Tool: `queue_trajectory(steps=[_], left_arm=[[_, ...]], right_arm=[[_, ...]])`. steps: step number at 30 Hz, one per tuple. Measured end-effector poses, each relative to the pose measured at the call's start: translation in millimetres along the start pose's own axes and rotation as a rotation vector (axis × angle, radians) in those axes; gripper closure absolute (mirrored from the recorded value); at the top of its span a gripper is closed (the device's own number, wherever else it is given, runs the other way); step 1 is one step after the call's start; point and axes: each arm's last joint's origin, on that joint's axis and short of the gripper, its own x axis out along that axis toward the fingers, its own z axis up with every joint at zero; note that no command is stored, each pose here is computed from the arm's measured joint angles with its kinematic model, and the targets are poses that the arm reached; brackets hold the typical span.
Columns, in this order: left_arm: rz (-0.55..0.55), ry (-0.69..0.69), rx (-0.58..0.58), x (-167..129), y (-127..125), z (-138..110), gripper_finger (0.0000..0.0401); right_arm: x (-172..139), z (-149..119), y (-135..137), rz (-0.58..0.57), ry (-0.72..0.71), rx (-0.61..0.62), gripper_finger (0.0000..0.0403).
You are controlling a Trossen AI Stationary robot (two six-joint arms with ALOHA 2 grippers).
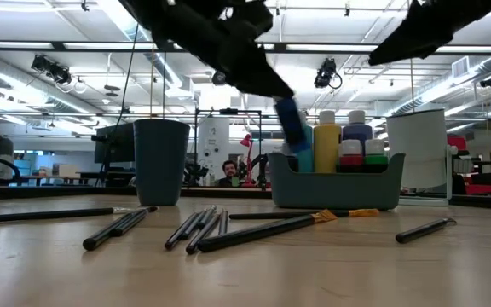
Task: Pick & Place Paint Supplies
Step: Put the small dark blue paint bottle into the blue bin
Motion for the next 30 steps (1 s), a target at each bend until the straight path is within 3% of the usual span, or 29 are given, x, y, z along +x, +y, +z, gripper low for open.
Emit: queue_trajectory(steps=[12,20,30], left_arm=[[0.021,0.173,-0.099,23,14,-29,0.0262],[0.007,0.187,-0.044,32,12,-36,0.0262],[0.056,0.206,-0.038,42,12,-44,0.0219]], right_arm=[[2,1,2,-0.001,-0.004,-0.043,0.0211],[4,2,3,0.001,-0.010,-0.049,0.0211],[3,3,3,0.005,-0.021,-0.042,0.0211]])
